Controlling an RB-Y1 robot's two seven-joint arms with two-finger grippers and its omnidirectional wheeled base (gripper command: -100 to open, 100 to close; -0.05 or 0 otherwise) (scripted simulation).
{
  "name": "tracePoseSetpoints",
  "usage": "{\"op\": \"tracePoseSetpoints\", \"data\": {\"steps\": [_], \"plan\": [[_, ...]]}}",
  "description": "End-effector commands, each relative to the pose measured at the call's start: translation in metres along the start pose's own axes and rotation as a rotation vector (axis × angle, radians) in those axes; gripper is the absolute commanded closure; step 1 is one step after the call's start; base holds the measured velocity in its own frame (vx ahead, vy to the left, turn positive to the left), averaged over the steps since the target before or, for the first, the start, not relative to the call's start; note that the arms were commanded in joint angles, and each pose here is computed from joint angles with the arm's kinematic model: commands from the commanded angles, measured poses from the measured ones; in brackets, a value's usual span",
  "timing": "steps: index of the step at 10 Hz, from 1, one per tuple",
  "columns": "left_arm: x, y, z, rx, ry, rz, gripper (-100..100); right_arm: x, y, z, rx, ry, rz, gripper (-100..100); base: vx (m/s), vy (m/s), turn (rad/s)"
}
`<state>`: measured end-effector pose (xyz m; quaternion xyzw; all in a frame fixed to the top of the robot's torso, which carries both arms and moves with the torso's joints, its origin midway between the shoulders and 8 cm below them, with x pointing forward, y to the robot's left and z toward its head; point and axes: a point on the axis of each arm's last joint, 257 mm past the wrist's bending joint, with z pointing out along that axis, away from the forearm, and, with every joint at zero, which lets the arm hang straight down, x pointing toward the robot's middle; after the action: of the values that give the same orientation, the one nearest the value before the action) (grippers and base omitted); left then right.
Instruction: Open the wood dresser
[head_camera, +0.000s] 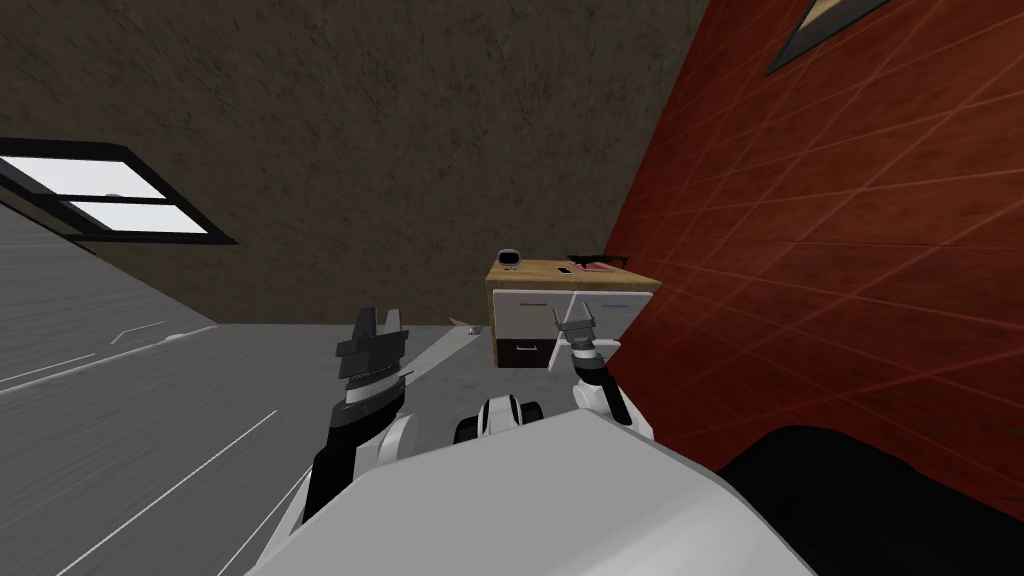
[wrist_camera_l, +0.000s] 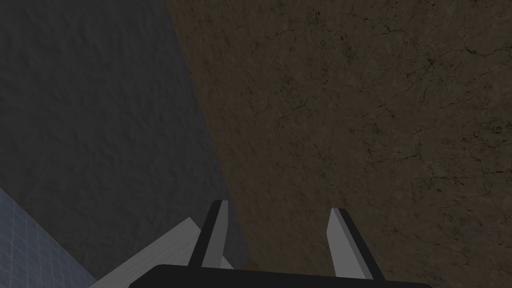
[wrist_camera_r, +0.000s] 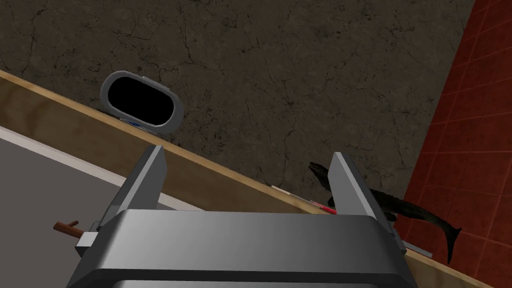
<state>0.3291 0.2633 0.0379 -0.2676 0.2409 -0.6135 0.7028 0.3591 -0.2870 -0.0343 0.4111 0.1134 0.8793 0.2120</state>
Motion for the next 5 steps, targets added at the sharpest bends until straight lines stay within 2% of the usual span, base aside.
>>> {"op": "tracePoseSetpoints", "data": {"steps": [1,3,4,5], "plan": [[0.0000,0.0000,0.0000,0.000,0.000,0.000,0,-0.0122,-0.0003,-0.0037,-0.009,-0.027,0.103,-100,0.026,0.000,0.073],[0.0000,0.0000,0.0000,0.000,0.000,0.000,0,-0.0122,-0.0003,-0.0037,-0.010,-0.027,0.143,-100,0.022,-0.001,0.027],[0.0000,0.0000,0.0000,0.000,0.000,0.000,0,-0.0221,-0.0009,-0.0067,-0.020,-0.051,0.207,-100,0.026,-0.002,0.076],[0.0000,0.0000,0.0000,0.000,0.000,0.000,0,-0.0221,-0.0009,-0.0067,-0.021,-0.050,0.235,-100,0.032,-0.005,0.060]]}}
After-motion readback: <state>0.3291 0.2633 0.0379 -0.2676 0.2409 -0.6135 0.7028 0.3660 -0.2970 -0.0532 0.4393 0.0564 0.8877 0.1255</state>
